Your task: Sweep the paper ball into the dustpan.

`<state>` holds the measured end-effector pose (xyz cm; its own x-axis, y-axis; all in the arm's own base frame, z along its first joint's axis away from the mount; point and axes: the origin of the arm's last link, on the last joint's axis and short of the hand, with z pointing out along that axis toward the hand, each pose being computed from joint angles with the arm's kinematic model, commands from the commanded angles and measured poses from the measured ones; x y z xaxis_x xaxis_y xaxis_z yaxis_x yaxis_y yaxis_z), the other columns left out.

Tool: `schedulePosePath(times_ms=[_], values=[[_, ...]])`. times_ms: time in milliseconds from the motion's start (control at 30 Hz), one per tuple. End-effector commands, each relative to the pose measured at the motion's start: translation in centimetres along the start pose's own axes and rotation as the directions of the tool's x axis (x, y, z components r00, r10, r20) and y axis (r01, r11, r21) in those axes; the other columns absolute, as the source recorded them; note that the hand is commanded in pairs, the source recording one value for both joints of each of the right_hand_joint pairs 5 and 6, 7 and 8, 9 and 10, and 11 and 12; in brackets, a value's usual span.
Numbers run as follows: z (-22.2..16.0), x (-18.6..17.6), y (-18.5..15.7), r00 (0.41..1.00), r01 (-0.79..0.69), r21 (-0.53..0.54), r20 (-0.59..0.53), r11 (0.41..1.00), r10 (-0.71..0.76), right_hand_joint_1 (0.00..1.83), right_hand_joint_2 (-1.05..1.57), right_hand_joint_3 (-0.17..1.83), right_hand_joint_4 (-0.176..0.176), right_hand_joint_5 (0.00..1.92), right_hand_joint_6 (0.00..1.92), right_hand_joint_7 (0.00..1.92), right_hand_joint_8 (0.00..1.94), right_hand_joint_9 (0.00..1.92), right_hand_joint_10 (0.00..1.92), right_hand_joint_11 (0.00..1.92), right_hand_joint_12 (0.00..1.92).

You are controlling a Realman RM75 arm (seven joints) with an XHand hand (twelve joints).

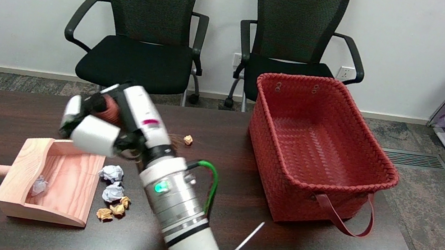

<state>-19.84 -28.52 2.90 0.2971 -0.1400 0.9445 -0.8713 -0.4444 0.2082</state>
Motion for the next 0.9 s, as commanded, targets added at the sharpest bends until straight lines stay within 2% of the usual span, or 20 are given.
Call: schedulePosePath(times_ms=[33, 200, 367, 433, 733, 900], values=[[1.0, -9.6, -1.8, 0.927, 0.315, 0.040, 0.202, 0.948, -0.316, 0.81, 1.06, 1.44, 0.017, 1.92, 1.92, 1.92, 1.92, 1.92, 1.92, 1.92, 1.92], [2.5, -12.4, -1.5, 0.882, 0.408, 0.066, 0.228, 0.911, -0.412, 0.81, 1.04, 1.50, 0.017, 1.92, 1.92, 1.92, 1.92, 1.92, 1.92, 1.92, 1.92], [3.9, -14.5, -0.4, 0.851, 0.453, 0.051, 0.272, 0.890, -0.449, 0.81, 1.05, 1.54, 0.013, 1.92, 1.92, 1.92, 1.92, 1.92, 1.92, 1.92, 1.92], [4.3, -14.6, 0.4, 0.857, 0.440, 0.030, 0.284, 0.898, -0.429, 0.80, 1.06, 1.57, 0.012, 1.92, 1.92, 1.92, 1.92, 1.92, 1.92, 1.92, 1.92], [5.8, -14.0, 3.3, 0.903, 0.356, -0.166, 0.313, 0.920, -0.293, 0.77, 1.10, 1.62, 0.014, 1.92, 1.92, 1.92, 1.92, 1.92, 1.92, 1.92, 1.92], [5.6, -13.3, 5.3, 0.953, 0.214, -0.318, 0.276, 0.924, -0.125, 0.79, 1.04, 1.65, 0.004, 1.92, 1.92, 1.92, 1.92, 1.92, 1.92, 1.92, 1.92]])
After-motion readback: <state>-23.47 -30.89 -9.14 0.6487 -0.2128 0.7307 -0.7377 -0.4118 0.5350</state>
